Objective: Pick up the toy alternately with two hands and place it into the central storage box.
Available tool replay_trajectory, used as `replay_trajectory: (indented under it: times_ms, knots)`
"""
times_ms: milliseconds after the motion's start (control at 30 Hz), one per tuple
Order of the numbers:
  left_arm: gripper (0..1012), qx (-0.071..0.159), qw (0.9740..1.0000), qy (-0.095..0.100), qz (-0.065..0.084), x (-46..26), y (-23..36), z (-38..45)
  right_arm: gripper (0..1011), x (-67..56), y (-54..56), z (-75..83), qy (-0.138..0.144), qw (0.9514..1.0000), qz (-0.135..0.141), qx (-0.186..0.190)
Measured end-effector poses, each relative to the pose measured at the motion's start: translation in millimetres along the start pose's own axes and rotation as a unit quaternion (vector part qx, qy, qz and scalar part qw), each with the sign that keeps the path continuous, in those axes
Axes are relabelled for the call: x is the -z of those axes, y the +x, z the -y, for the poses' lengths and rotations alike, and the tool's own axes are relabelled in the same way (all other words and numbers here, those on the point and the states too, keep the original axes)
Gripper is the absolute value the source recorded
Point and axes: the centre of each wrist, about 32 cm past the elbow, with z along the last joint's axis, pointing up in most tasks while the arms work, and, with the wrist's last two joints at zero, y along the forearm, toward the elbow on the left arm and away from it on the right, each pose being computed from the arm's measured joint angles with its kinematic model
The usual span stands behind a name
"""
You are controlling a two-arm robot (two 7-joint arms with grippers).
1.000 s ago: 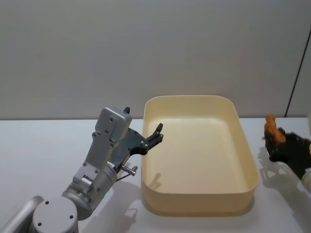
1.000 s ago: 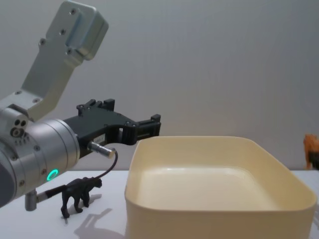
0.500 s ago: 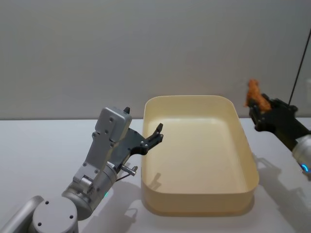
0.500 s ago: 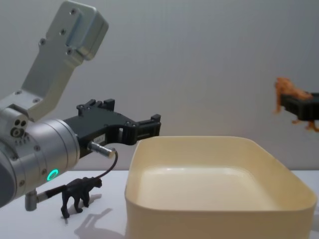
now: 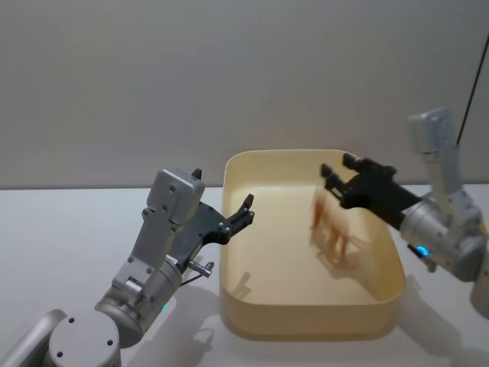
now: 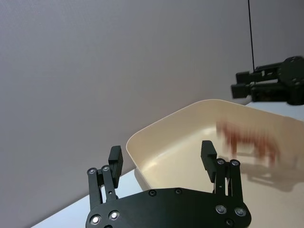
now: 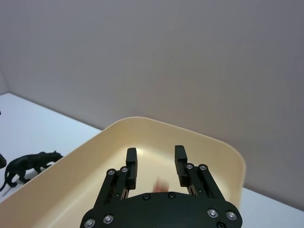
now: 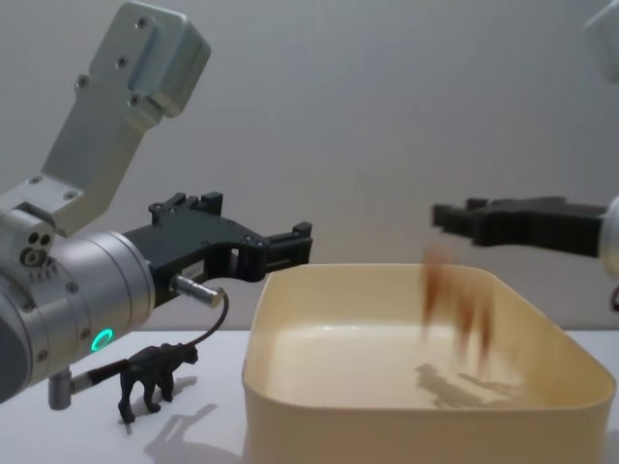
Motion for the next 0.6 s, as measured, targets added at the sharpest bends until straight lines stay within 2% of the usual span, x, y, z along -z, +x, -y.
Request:
replay_trajectory:
  times_ms: [33,67,167,267,500,600]
  knots:
    - [1001,0.0,1.0,0.0,0.0,0.0,0.0,0.0,455,1.3,-1.7,-6.6,-0.007,0.9999,-0.003,-0.009]
    - [1001,0.0,1.0,0.0,0.0,0.0,0.0,0.0,455,1.3,-1.7,-6.6,-0.007,0.9999,-0.003,-0.009]
    - [1001,0.0,1.0,0.0,0.0,0.0,0.0,0.0,585,2.7,-4.5,-16.7,-0.018,0.9995,-0.007,-0.025]
    - [1001,0.0,1.0,0.0,0.0,0.0,0.0,0.0,657,3.0,-6.9,-25.0,-0.026,0.9989,-0.01,-0.039]
    - [1001,0.0,1.0,0.0,0.0,0.0,0.0,0.0,872,3.2,-6.4,-26.4,-0.029,0.9987,-0.01,-0.041]
    - [1002,0.0,1.0,0.0,0.0,0.0,0.0,0.0,963,2.5,-4.1,-22.1,-0.026,0.999,-0.009,-0.034]
